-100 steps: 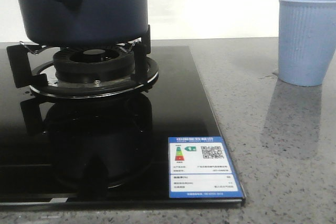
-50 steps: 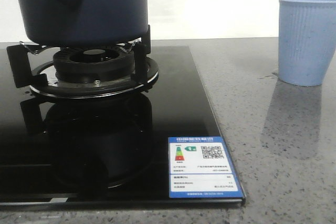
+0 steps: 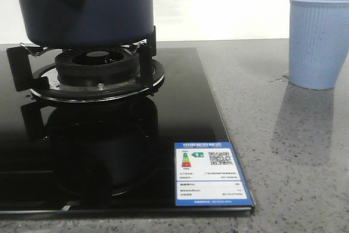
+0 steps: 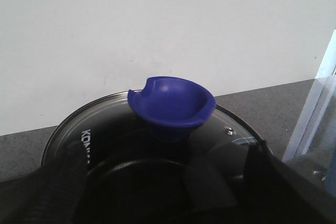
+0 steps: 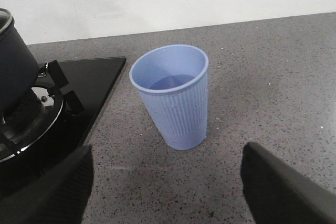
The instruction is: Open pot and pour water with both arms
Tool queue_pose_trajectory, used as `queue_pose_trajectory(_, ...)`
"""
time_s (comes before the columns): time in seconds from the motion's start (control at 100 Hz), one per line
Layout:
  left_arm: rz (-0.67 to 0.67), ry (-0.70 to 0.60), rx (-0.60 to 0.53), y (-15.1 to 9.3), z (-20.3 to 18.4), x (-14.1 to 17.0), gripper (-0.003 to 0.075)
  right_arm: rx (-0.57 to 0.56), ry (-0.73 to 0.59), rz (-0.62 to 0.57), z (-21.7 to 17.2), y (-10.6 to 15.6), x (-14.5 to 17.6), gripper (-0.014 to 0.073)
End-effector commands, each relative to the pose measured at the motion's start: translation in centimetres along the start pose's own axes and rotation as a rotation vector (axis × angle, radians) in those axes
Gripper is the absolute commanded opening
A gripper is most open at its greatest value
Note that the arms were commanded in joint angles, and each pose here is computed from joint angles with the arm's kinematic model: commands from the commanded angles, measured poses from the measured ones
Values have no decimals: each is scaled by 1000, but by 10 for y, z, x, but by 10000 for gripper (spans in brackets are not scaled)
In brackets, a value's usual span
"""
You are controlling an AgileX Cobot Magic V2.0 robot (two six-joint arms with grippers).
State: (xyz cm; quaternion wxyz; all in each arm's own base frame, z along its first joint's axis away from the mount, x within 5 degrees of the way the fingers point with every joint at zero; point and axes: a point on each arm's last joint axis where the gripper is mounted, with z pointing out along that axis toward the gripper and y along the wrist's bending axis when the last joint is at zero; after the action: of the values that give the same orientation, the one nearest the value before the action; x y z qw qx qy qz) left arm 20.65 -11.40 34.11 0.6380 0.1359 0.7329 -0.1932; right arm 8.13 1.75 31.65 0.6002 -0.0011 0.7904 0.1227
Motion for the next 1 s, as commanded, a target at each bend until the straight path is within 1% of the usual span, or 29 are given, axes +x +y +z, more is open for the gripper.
queue_pose_trajectory(0.0,-1,-115,-7,-2,7,-22,575,1,-87,-5,-2,2,-16,525)
queue_pose_trajectory(0.31,4,-99,-10,-4,36,-27,575,0,-84,-5,-2,2,-16,525)
queue_pose_trajectory(0.51,61,-100,-5,-6,51,-27,575,0,-83,-5,-2,2,-16,525)
queue_pose_trajectory(0.6,88,-102,-2,-6,56,-27,575,0,-83,-5,-2,2,-16,525)
queue_pose_trajectory(0.83,90,-95,-2,-6,59,-26,566,0,-83,-5,-2,2,-16,525)
queue_pose_trajectory(0.93,90,-97,-2,-6,59,-26,536,0,-83,-5,-2,2,-16,525)
queue_pose_trajectory(0.99,88,-97,-2,-6,59,-26,495,0,-83,-5,-2,2,-16,525)
